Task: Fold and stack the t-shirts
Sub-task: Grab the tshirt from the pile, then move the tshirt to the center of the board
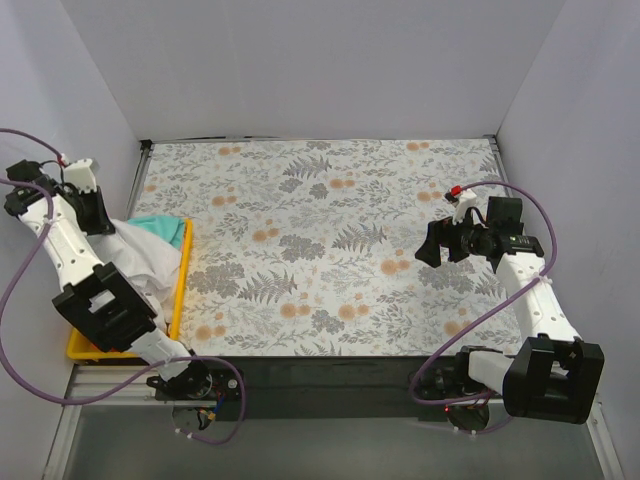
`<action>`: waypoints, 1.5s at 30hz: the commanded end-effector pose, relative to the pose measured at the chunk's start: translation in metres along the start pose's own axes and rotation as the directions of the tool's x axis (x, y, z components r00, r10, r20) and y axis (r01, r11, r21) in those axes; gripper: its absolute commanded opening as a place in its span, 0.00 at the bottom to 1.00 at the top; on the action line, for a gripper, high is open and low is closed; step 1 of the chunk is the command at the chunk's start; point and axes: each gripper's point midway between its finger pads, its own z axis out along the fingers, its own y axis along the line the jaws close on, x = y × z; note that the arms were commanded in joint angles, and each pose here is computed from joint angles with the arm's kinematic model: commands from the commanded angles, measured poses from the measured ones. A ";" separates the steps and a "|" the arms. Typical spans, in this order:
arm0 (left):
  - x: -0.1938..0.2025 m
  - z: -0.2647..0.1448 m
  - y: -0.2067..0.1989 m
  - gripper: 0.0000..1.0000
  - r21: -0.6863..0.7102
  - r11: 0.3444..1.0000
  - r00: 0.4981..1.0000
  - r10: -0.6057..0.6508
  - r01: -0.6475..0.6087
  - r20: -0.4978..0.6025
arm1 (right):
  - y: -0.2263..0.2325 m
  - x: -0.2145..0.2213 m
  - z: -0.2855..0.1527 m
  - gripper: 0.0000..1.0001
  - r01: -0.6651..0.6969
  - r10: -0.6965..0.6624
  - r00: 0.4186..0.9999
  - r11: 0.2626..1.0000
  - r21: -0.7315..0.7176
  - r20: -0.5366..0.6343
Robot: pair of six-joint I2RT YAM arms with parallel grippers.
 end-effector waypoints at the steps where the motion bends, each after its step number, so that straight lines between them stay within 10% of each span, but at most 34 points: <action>1: -0.058 -0.057 -0.034 0.00 -0.008 0.994 0.969 0.112 -0.113 0.222 | 0.002 -0.017 -0.005 0.98 0.037 -0.037 0.999 0.999 -0.010 0.037; 9: -0.158 -0.135 -0.168 0.00 0.101 0.917 0.769 0.259 -0.386 0.584 | 0.003 -0.020 -0.008 0.98 0.043 -0.043 0.998 0.999 -0.003 0.049; 20: -0.238 -0.248 -0.390 0.00 0.425 0.614 0.508 -0.045 -0.665 0.860 | -0.002 -0.025 -0.014 0.98 0.035 -0.038 0.997 0.998 0.045 0.061; 23: -0.245 -0.249 -0.405 0.00 0.470 0.562 0.513 -0.093 -0.680 0.854 | -0.009 -0.026 -0.022 0.98 0.022 -0.028 0.996 0.997 0.076 0.079; 29: -0.211 -0.191 -0.425 0.02 0.669 0.435 0.715 -0.077 -0.603 0.695 | -0.023 -0.034 -0.044 0.98 -0.040 0.024 0.987 0.994 0.098 0.162; 31: -0.176 -0.137 -0.419 0.31 0.748 0.442 0.823 -0.038 -0.495 0.567 | -0.027 -0.036 -0.047 0.98 -0.052 0.034 0.985 0.993 0.105 0.169; 32: -0.160 -0.119 -0.414 0.82 0.761 0.460 0.851 -0.020 -0.458 0.525 | -0.028 -0.036 -0.048 0.99 -0.051 0.033 0.986 0.993 0.109 0.166; 33: -0.136 -0.077 -0.403 0.94 0.787 0.493 0.906 0.003 -0.370 0.424 | -0.029 -0.035 -0.047 0.98 -0.043 0.025 0.987 0.993 0.109 0.157; 37: -0.083 -0.013 -0.351 0.94 0.857 0.481 0.980 0.027 -0.184 0.195 | -0.036 -0.036 -0.048 0.98 -0.014 -0.002 0.993 0.991 0.130 0.116; 45: -0.021 0.035 -0.340 0.96 0.724 0.613 0.944 0.272 -0.318 0.185 | -0.046 -0.018 -0.036 0.98 0.129 -0.121 0.991 0.976 0.175 -0.057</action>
